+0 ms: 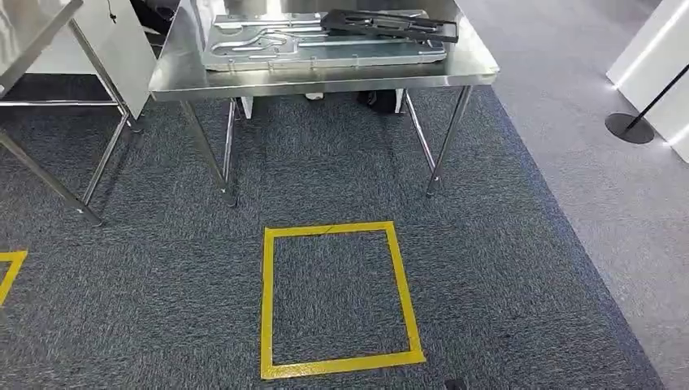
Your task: Take the parts from the cabinet and place them on the table.
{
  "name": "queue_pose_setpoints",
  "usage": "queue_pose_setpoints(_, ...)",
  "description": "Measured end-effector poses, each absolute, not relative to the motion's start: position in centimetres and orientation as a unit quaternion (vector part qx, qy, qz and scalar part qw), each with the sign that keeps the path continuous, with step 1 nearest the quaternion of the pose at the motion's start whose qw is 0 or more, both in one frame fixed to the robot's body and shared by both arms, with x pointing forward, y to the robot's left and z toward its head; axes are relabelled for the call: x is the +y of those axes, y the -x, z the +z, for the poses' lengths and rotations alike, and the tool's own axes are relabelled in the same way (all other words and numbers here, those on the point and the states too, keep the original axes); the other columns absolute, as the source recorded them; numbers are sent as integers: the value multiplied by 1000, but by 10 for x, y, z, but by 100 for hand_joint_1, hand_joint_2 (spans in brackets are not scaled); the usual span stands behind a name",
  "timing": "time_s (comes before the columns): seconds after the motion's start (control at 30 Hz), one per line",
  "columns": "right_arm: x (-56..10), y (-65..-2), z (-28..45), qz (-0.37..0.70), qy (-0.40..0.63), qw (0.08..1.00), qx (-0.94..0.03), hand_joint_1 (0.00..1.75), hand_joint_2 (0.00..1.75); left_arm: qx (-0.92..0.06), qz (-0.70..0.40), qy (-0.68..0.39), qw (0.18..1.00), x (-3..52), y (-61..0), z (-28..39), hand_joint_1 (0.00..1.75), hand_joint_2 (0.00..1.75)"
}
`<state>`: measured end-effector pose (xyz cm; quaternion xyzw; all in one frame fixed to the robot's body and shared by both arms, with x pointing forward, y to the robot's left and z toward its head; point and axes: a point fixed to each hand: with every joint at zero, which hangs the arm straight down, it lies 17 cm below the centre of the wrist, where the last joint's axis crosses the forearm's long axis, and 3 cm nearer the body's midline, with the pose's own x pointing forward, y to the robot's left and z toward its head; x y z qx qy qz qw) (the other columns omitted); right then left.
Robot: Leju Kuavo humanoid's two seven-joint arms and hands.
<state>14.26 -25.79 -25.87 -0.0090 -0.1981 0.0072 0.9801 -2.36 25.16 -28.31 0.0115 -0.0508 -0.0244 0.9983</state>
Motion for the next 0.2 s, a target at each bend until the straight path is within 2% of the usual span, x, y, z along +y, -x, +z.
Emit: queue_pose_setpoints(0.2, -255, -47, -277, -2, 2, 993, -118, 0, 0, -128, -2, -10, 992, 257, -59, -276, 0, 0)
